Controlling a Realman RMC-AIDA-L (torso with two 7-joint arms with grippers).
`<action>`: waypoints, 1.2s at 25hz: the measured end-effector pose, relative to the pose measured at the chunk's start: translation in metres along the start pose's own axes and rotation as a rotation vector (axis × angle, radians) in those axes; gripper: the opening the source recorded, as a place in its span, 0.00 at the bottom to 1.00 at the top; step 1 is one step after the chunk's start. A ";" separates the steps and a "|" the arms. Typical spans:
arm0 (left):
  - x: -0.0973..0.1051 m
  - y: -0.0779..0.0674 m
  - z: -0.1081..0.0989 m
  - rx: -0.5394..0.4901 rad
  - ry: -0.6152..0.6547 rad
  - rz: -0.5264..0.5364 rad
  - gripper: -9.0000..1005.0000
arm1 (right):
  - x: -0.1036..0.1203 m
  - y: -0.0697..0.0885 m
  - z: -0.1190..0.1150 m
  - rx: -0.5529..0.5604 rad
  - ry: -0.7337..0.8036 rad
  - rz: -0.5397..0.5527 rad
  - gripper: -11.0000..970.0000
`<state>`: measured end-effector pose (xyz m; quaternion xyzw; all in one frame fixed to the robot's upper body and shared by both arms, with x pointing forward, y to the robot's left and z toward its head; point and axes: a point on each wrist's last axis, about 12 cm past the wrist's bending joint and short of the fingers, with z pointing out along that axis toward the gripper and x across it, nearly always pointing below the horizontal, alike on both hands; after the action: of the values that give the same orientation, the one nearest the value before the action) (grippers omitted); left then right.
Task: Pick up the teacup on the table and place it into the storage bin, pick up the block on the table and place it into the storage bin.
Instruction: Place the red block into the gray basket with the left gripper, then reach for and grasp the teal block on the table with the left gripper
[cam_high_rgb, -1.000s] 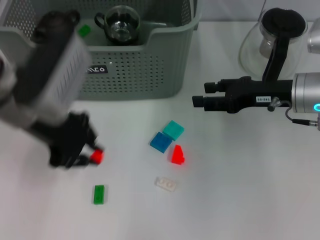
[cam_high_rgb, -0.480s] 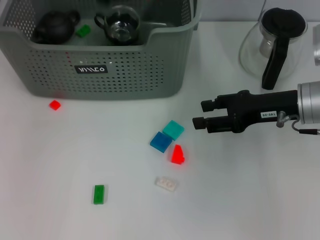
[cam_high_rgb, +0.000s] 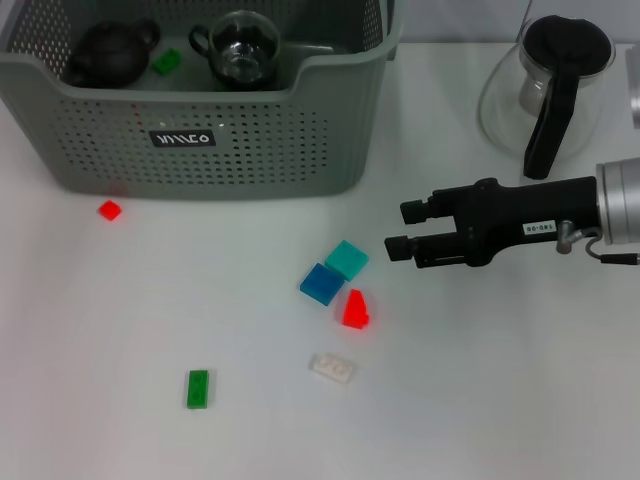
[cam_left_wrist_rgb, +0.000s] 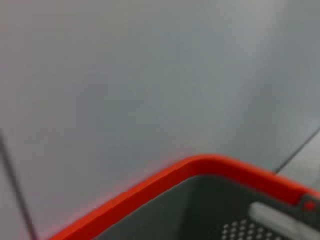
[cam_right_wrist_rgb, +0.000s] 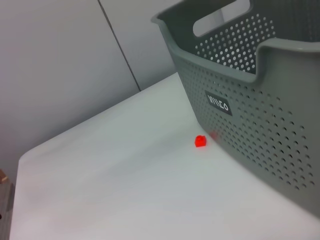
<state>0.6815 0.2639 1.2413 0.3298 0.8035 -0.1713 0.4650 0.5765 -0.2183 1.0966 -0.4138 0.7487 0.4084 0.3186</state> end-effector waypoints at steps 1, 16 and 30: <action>0.004 0.005 0.000 -0.013 0.008 -0.020 0.19 | -0.001 0.000 0.000 -0.002 0.000 0.001 0.71; 0.028 0.016 -0.028 0.004 -0.031 -0.135 0.62 | -0.013 0.001 0.005 -0.034 0.031 -0.001 0.71; 0.079 -0.077 -0.081 0.679 -0.200 0.067 0.88 | -0.031 -0.008 -0.012 -0.050 0.233 -0.088 0.71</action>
<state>0.5494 0.2843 1.2120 0.4734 0.6400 -0.4448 0.4104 0.5963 -0.2203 1.1248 -0.4987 0.7514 0.3618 0.2363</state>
